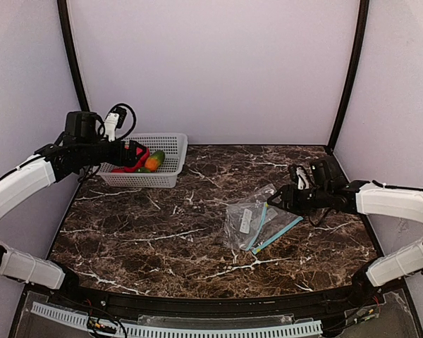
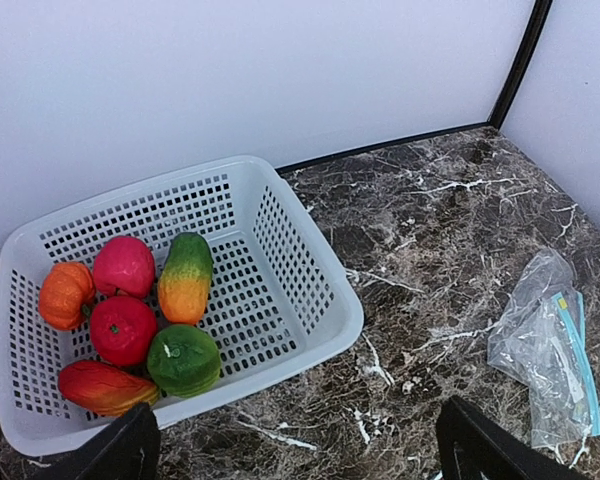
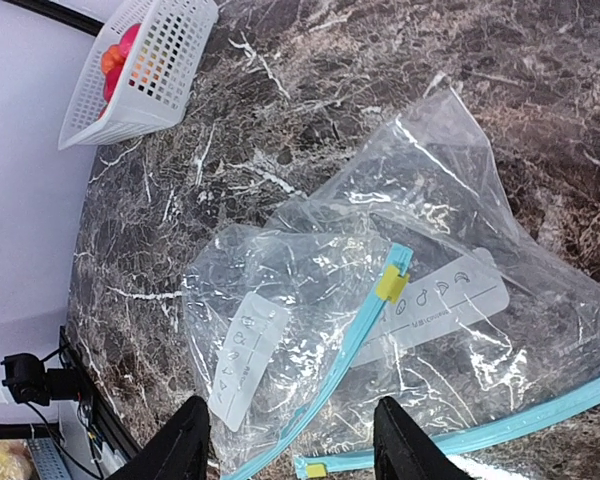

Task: Place the food in the zip-top bag and seal the zipper
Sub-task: Pick up the zipper food storage bag from the center of the board.

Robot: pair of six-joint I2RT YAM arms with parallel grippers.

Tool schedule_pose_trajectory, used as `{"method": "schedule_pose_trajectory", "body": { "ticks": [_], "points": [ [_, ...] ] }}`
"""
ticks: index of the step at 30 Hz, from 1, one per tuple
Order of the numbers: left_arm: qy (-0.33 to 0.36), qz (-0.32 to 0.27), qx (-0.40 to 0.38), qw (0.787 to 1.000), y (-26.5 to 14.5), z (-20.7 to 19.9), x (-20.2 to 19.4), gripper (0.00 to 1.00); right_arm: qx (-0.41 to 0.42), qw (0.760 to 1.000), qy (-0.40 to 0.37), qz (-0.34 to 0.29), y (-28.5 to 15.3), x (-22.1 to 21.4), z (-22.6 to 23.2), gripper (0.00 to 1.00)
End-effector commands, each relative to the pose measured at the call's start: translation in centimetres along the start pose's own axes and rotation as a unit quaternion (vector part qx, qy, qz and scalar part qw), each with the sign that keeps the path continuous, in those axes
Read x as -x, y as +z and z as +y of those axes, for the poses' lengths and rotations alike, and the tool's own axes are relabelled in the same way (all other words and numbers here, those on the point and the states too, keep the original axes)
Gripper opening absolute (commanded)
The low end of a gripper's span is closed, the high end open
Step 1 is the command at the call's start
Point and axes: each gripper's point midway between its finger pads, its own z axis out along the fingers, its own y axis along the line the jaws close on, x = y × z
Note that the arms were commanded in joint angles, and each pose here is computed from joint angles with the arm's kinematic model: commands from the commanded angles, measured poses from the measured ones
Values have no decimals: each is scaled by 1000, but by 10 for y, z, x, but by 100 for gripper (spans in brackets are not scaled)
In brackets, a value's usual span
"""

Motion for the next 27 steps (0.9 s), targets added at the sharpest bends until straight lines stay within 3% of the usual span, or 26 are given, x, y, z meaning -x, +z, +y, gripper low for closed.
{"method": "schedule_pose_trajectory", "body": {
  "ticks": [1, 5, 11, 19, 27],
  "points": [
    [17, -19, 28, 999, -12, 7, 10, 97, -6, 1000, 29, 5, 11, 0, -2, 52],
    [16, -14, 18, 1000, -9, 4, 7, 97, -33, 999, 40, 15, 16, -2, -10, 51],
    [10, -11, 10, 1000, -7, 2, 6, 97, -48, 997, 47, 44, 29, -10, -14, 39],
    [9, -10, 10, 1000, -6, 2, 5, 97, -57, 992, 73, 90, 47, -33, -12, 40],
    [10, -9, 13, 1000, -6, 3, 4, 97, -49, 993, 71, 86, 52, -35, -7, 38]
  ]
}}
